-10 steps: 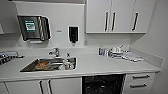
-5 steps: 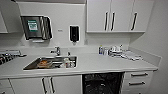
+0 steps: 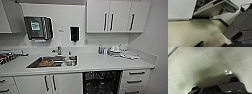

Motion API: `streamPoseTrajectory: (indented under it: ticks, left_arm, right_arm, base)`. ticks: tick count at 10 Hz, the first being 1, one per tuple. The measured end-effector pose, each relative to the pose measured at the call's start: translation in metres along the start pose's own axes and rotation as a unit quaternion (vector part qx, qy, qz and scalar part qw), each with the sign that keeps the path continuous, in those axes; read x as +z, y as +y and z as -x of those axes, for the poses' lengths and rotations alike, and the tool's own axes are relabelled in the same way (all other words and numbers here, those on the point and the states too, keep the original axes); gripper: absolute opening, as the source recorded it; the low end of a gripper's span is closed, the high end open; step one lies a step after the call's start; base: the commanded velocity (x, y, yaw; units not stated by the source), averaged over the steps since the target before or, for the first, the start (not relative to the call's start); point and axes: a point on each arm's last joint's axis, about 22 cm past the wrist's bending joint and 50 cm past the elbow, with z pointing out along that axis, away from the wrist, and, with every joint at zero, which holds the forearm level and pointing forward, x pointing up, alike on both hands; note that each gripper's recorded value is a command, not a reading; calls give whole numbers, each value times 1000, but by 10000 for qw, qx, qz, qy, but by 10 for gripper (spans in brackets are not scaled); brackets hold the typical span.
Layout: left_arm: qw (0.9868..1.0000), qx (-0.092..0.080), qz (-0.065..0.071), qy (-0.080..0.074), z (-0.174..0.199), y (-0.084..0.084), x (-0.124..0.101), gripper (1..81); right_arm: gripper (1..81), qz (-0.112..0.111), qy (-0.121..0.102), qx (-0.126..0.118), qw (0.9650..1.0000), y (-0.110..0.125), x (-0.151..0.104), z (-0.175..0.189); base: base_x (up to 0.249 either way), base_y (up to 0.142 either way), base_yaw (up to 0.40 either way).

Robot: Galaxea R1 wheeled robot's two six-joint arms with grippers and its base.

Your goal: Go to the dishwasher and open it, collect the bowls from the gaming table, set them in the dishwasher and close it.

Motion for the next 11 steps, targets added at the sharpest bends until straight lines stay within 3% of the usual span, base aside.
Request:
streamPoseTrajectory:
  ticks: [1,2,3,5,6,7,9,10,11]
  left_arm:
    - [10000,-41,-11,-79,9,3,-3,811]
    - [10000,-41,1,-61,8,5,2,811]
    - [10000,-27,-2,-37,4,4,8,811]
    - [9997,-71,-146,-206,12,2,18,811]
    - [9989,-219,-231,-331,21,5,26,811]
    - [9973,-468,-328,-466,31,9,35,811]
    - [9896,-1087,-586,-743,51,12,48,811]
    - [9847,-1335,-695,-881,63,17,53,811]
    - [9788,-1545,-835,-1056,78,22,56,811]
  right_arm:
    - [811,-3,120,15,9999,2,-5,-12]
    - [811,11,118,7,9999,2,-3,-11]
    - [811,51,122,-109,9999,8,3,-4]
    - [811,38,240,-428,9988,25,14,6]
    - [811,-23,345,-662,9972,31,19,11]
    - [811,-85,431,-951,9945,39,26,19]
    - [811,8,529,-1230,9910,74,38,33]
    - [811,60,578,-1328,9894,91,43,39]
    - [811,74,667,-1412,9877,103,45,41]
  base:
    - [0,0,0]
    - [0,0,0]
    - [0,0,0]
    - [0,0,0]
    - [0,0,0]
    - [0,0,0]
    - [0,0,0]
    - [0,0,0]
    - [0,0,0]
